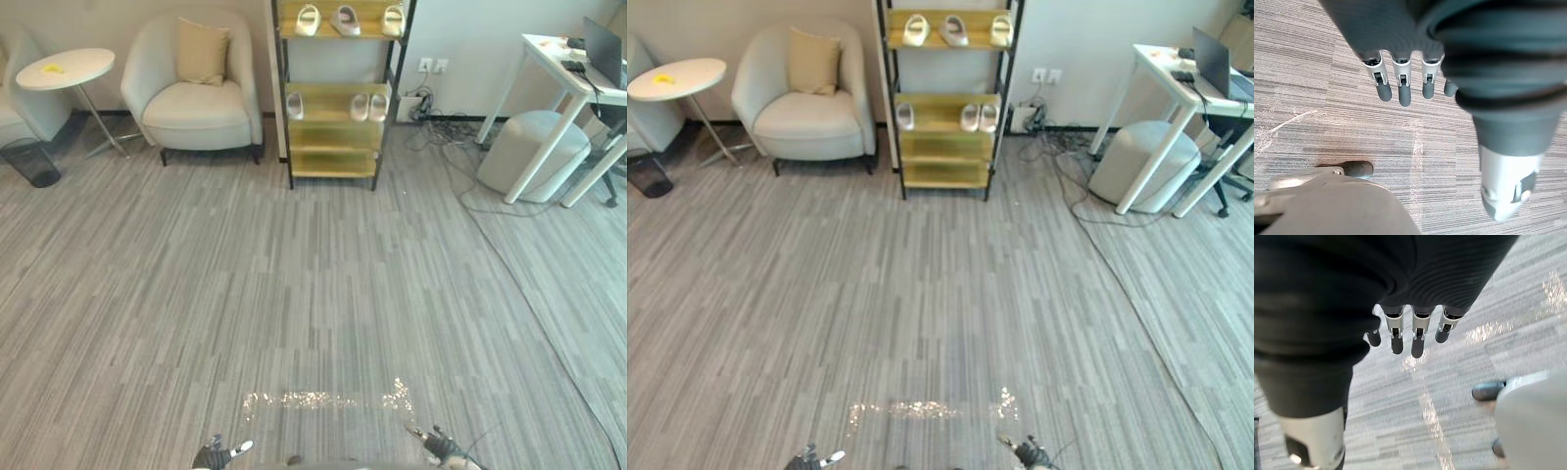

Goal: Organize the slippers on the shoe rack

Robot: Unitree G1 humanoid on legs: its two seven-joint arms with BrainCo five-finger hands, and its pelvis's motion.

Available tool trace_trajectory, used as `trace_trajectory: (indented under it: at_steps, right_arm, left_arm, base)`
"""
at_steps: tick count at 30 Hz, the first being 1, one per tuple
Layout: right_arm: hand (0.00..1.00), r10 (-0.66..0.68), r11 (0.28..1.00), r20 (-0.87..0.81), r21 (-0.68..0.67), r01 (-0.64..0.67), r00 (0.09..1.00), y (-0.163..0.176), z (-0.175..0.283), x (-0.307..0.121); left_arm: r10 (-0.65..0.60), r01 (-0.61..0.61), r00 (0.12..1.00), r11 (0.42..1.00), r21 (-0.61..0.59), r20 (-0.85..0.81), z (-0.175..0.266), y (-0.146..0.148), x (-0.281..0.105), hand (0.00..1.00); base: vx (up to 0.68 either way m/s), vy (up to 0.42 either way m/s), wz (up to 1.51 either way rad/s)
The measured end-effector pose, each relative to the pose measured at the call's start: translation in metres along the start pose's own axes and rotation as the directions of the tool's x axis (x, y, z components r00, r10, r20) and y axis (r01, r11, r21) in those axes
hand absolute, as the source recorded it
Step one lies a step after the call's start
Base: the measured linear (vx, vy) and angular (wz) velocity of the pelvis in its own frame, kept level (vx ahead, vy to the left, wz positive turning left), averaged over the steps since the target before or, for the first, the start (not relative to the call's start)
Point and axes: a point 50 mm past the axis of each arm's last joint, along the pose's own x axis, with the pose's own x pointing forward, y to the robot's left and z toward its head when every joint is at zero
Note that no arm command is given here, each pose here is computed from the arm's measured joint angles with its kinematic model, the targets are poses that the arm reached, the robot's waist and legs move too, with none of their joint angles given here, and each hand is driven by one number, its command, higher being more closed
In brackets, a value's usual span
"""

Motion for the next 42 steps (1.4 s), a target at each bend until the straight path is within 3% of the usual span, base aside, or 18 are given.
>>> trace_trajectory:
  at_steps: [26, 38, 42]
  right_arm:
    - [0.00, 0.002, 1.000, 0.001, -0.018, -0.002, 1.000, 0.000, 0.000, 0.000]
    - [0.00, 0.010, 0.998, 0.025, 0.058, -0.011, 1.000, 0.006, 0.009, 0.002]
    - [0.00, -0.004, 0.994, 0.051, 0.110, -0.002, 0.999, 0.003, 0.015, 0.002]
  left_arm:
    - [0.000, 0.000, 1.000, 1.000, -0.006, 0.006, 0.002, -0.001, 0.001, 0.00]
    - [0.019, -0.014, 0.997, 0.998, -0.067, 0.081, 0.023, 0.003, 0.004, 0.00]
    - [0.031, -0.016, 0.994, 0.989, -0.145, 0.105, 0.028, 0.000, 0.004, 0.00]
  base:
    - [-0.01, -0.014, 0.01]
    - [0.02, -0.028, -0.06]
    - [0.11, 0.011, -0.29]
